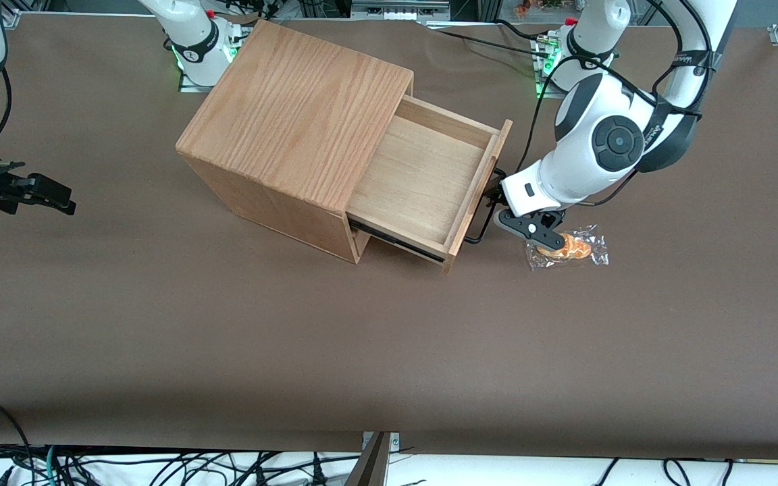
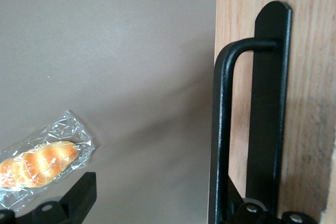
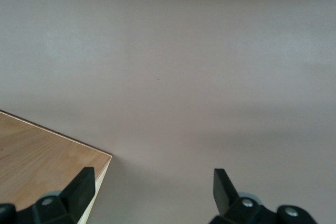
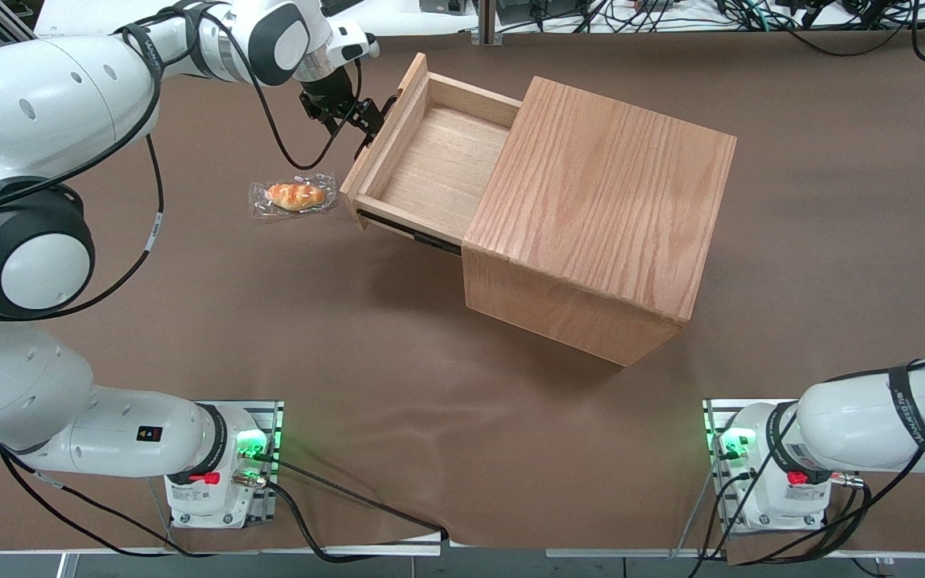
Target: Open top drawer with left arm
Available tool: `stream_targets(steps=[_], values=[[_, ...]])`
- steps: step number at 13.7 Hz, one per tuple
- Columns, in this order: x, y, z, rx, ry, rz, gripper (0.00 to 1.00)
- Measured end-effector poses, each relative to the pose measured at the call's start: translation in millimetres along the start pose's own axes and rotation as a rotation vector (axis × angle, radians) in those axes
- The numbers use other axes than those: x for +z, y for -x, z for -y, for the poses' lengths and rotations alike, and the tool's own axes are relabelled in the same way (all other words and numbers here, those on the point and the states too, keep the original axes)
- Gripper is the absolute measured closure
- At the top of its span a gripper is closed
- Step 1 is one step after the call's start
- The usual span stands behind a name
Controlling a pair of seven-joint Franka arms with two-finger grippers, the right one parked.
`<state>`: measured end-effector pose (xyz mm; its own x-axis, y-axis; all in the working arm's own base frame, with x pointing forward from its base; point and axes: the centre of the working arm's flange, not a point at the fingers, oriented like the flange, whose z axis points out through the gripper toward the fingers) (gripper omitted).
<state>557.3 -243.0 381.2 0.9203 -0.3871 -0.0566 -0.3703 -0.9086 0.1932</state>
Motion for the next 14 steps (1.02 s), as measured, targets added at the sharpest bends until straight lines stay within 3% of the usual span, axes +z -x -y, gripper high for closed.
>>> stream_targets(steps=[8, 10, 14], values=[[0, 0, 1, -0.002, 0.004, 0.001, 0.0], [1, 1, 5, -0.019, 0.033, 0.012, 0.0], [-13, 3, 7, -0.057, 0.097, -0.008, 0.0]])
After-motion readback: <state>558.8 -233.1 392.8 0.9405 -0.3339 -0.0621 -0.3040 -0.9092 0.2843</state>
